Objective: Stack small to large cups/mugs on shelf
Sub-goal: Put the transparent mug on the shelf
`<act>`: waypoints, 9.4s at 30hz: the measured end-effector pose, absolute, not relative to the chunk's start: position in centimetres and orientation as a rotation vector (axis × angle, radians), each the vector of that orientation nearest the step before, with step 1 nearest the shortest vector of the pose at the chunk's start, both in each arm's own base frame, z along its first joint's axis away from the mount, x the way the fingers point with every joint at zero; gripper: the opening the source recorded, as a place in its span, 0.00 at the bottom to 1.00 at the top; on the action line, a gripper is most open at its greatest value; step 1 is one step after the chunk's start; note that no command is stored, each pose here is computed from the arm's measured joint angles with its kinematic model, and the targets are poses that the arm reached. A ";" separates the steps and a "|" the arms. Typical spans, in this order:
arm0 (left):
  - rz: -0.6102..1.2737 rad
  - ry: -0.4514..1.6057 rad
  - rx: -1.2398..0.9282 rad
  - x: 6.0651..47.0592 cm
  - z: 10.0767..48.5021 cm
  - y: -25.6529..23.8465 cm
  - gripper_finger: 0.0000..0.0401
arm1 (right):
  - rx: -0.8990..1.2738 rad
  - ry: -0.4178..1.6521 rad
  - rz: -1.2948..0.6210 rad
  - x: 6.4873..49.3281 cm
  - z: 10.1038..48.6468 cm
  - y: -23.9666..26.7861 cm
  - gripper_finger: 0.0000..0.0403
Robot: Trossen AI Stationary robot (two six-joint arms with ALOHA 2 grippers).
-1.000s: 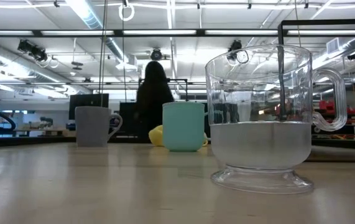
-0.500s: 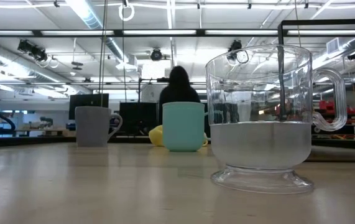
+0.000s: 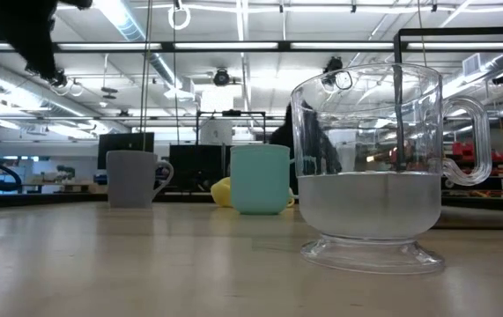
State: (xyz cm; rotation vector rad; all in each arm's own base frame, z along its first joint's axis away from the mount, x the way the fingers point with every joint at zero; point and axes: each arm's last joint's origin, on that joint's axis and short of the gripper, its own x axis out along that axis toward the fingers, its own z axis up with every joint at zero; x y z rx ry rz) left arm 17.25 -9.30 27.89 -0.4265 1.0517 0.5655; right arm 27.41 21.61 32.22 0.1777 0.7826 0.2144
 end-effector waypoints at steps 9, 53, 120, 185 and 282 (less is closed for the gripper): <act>0.572 1.125 -0.461 16.8 22.8 -9.2 0.18 | 0.161 0.932 0.246 30.9 27.9 21.3 0.28; 0.525 1.082 -0.493 17.0 20.4 -9.4 0.21 | 0.047 1.170 0.187 32.6 20.7 22.3 0.28; 0.529 1.061 -0.465 17.1 20.4 -9.3 0.18 | -0.288 1.169 0.332 33.6 29.7 22.3 0.00; 0.464 0.967 -0.373 20.0 21.0 -6.3 0.13 | 0.183 1.233 -0.104 19.5 23.8 7.1 0.00; -0.120 0.491 -0.213 45.0 20.5 5.5 0.18 | 0.428 1.234 -0.609 15.6 24.8 8.8 0.00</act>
